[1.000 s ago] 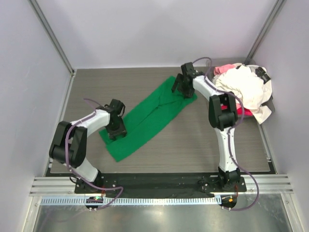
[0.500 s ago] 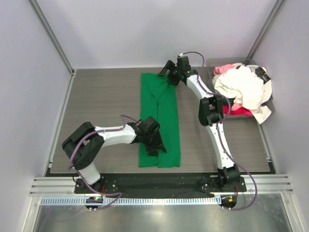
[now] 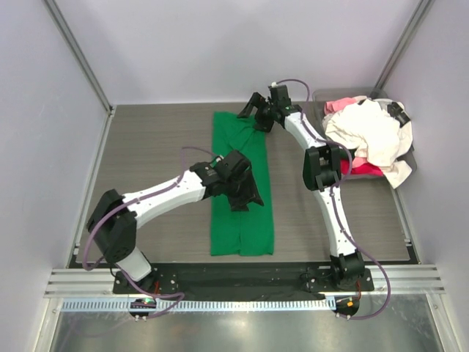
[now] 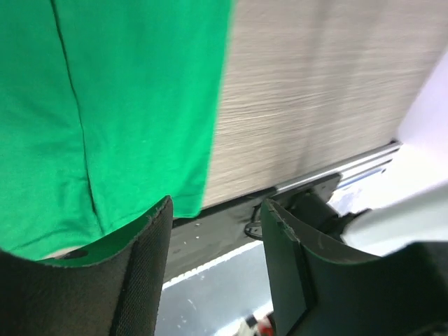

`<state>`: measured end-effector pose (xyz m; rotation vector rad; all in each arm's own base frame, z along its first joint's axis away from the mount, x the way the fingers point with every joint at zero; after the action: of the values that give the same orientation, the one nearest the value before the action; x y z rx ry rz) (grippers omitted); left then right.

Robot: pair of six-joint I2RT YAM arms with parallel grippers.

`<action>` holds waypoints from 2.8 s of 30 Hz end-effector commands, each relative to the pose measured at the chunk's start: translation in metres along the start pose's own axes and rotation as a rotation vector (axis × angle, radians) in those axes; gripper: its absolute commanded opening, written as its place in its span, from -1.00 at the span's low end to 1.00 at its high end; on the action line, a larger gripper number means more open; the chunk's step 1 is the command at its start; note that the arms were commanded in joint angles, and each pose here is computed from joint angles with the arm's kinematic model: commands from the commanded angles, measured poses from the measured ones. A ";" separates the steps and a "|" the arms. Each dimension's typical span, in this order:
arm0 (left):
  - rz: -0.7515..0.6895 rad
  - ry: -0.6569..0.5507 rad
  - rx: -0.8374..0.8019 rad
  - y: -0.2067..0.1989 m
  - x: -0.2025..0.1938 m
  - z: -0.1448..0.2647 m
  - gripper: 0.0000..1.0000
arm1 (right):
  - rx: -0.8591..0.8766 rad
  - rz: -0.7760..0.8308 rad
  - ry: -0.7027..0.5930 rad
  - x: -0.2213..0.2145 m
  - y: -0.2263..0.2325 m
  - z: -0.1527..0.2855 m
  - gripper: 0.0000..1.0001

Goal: Fold and stack the t-shirts

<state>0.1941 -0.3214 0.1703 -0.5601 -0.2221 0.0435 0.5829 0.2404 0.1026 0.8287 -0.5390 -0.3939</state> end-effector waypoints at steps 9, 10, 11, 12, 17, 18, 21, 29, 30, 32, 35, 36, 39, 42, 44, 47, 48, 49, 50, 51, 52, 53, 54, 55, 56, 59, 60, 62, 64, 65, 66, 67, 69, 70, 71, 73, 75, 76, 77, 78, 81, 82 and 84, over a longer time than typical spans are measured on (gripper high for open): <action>-0.150 -0.302 0.191 0.020 0.023 0.107 0.17 | 0.045 0.126 -0.007 -0.009 0.101 0.175 0.99; -0.149 -0.294 0.218 0.032 0.018 0.103 0.17 | 0.009 0.126 0.001 -0.017 0.095 0.185 0.99; -0.148 -0.315 0.210 0.036 0.016 0.109 0.18 | -0.028 0.125 -0.002 -0.024 0.088 0.194 0.99; -0.145 -0.316 0.213 0.041 0.012 0.108 0.18 | -0.063 0.123 -0.008 -0.032 0.082 0.207 0.99; -0.128 -0.286 0.232 0.082 -0.015 0.094 0.18 | -0.309 0.068 -0.007 -0.112 0.014 0.272 0.99; -0.125 -0.281 0.230 0.086 -0.019 0.092 0.18 | -0.373 0.038 0.037 -0.137 -0.011 0.274 0.97; -0.096 -0.253 0.232 0.104 -0.033 0.079 0.16 | -0.430 0.075 0.058 -0.192 -0.029 0.299 0.90; -0.043 -0.203 0.204 0.125 -0.063 0.052 0.14 | -0.388 -0.002 0.188 -0.309 -0.080 0.320 0.56; -0.039 -0.200 0.201 0.127 -0.066 0.049 0.13 | -0.389 -0.006 0.208 -0.316 -0.088 0.321 0.51; -0.042 -0.189 0.199 0.130 -0.072 0.044 0.13 | -0.376 -0.004 0.224 -0.325 -0.090 0.320 0.43; -0.036 -0.176 0.207 0.136 -0.080 0.036 0.12 | -0.358 -0.027 0.244 -0.334 -0.095 0.316 0.29; -0.027 -0.177 0.202 0.136 -0.081 0.035 0.13 | -0.366 -0.032 0.254 -0.339 -0.101 0.314 0.26; -0.024 -0.165 0.211 0.142 -0.087 0.030 0.12 | -0.365 -0.035 0.264 -0.346 -0.107 0.311 0.21; -0.020 -0.159 0.207 0.144 -0.092 0.026 0.12 | -0.364 -0.045 0.272 -0.352 -0.113 0.308 0.11; -0.007 -0.157 0.209 0.145 -0.095 0.024 0.11 | -0.360 -0.040 0.280 -0.355 -0.115 0.309 0.05; -0.004 -0.158 0.220 0.148 -0.102 0.020 0.11 | -0.369 -0.038 0.287 -0.360 -0.120 0.311 -0.17; -0.005 -0.158 0.223 0.149 -0.104 0.019 0.11 | -0.376 -0.037 0.291 -0.362 -0.124 0.311 -0.24; -0.011 -0.159 0.225 0.148 -0.106 0.018 0.11 | -0.374 -0.036 0.291 -0.362 -0.125 0.311 -0.27; -0.008 -0.160 0.224 0.147 -0.107 0.017 0.11 | -0.372 -0.034 0.294 -0.363 -0.126 0.312 -0.28; -0.009 -0.161 0.229 0.148 -0.107 0.015 0.10 | -0.373 -0.034 0.297 -0.364 -0.129 0.312 -0.33; -0.016 -0.158 0.233 0.147 -0.109 0.014 0.10 | -0.369 -0.033 0.295 -0.364 -0.129 0.312 -0.37; -0.014 -0.155 0.236 0.147 -0.110 0.014 0.10 | -0.372 -0.032 0.299 -0.364 -0.130 0.312 -0.41; -0.012 -0.156 0.235 0.146 -0.110 0.013 0.10 | -0.371 -0.030 0.298 -0.364 -0.130 0.312 -0.49; -0.019 -0.152 0.239 0.146 -0.112 0.012 0.10 | -0.372 -0.031 0.300 -0.365 -0.130 0.313 -0.52; -0.020 -0.150 0.244 0.146 -0.114 0.010 0.10 | -0.368 -0.030 0.297 -0.365 -0.131 0.313 -0.58; -0.020 -0.154 0.261 0.148 -0.116 0.008 0.08 | -0.372 -0.031 0.300 -0.366 -0.133 0.313 -0.63; -0.019 -0.154 0.266 0.149 -0.118 0.007 0.08 | -0.367 -0.031 0.300 -0.366 -0.132 0.313 -0.64; -0.017 -0.168 0.276 0.150 -0.118 0.006 0.06 | -0.371 -0.031 0.303 -0.366 -0.134 0.313 -0.65; -0.013 -0.178 0.279 0.150 -0.119 0.005 0.05 | -0.366 -0.032 0.306 -0.367 -0.134 0.313 -0.66; -0.014 -0.180 0.282 0.150 -0.119 0.005 0.01 | -0.364 -0.029 0.308 -0.367 -0.135 0.314 -0.66; -0.012 -0.188 0.292 0.151 -0.119 0.004 0.00 | -0.363 -0.030 0.309 -0.368 -0.135 0.314 -0.66; -0.013 -0.190 0.296 0.152 -0.119 0.003 -0.04 | -0.363 -0.026 0.308 -0.368 -0.136 0.314 -0.68; -0.017 -0.199 0.307 0.153 -0.120 0.002 -0.30 | -0.359 -0.028 0.308 -0.368 -0.136 0.314 -0.74; -0.017 -0.206 0.306 0.152 -0.119 0.002 -0.47 | -0.360 -0.027 0.312 -0.368 -0.137 0.314 -0.78; -0.020 -0.210 0.305 0.151 -0.119 0.002 -0.72 | -0.358 -0.026 0.311 -0.368 -0.136 0.314 -0.86; -0.026 -0.218 0.299 0.148 -0.118 0.003 -0.89 | -0.348 -0.027 0.311 -0.368 -0.134 0.314 -0.96; -0.039 -0.231 0.282 0.139 -0.116 0.009 -1.00 | -0.330 -0.031 0.310 -0.367 -0.130 0.316 -0.98; -0.045 -0.238 0.279 0.134 -0.115 0.012 -0.99 | -0.326 -0.033 0.309 -0.366 -0.128 0.317 -0.98; -0.058 -0.237 0.303 0.135 -0.116 0.017 -1.00 | -0.305 -0.031 0.300 -0.363 -0.120 0.319 -0.98; -0.071 -0.240 0.300 0.129 -0.115 0.021 -1.00 | -0.318 -0.030 0.295 -0.362 -0.120 0.322 -0.97; -0.088 -0.267 0.300 0.115 -0.107 0.037 -1.00 | -0.309 -0.011 0.251 -0.352 -0.104 0.328 -0.98; -0.090 -0.296 0.281 0.105 -0.100 0.045 -0.99 | -0.305 -0.008 0.237 -0.348 -0.099 0.329 -0.98; -0.109 -0.313 0.299 0.102 -0.096 0.053 -0.99 | -0.304 0.013 0.203 -0.339 -0.087 0.332 -0.98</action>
<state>0.0817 -0.2239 0.1169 -0.2791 -0.4516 0.0626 0.0926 0.1671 0.0909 0.5505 -0.1976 -0.3745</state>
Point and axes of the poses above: each gripper's point midway between its finger pads, its own z axis back along the fingers, its own y axis along the line the jaws close on, x = y × z, the point moved 6 cm from there along z, back along the fingers, and after that the axes turned 10 degrees about -z, right-handed, at the moved point
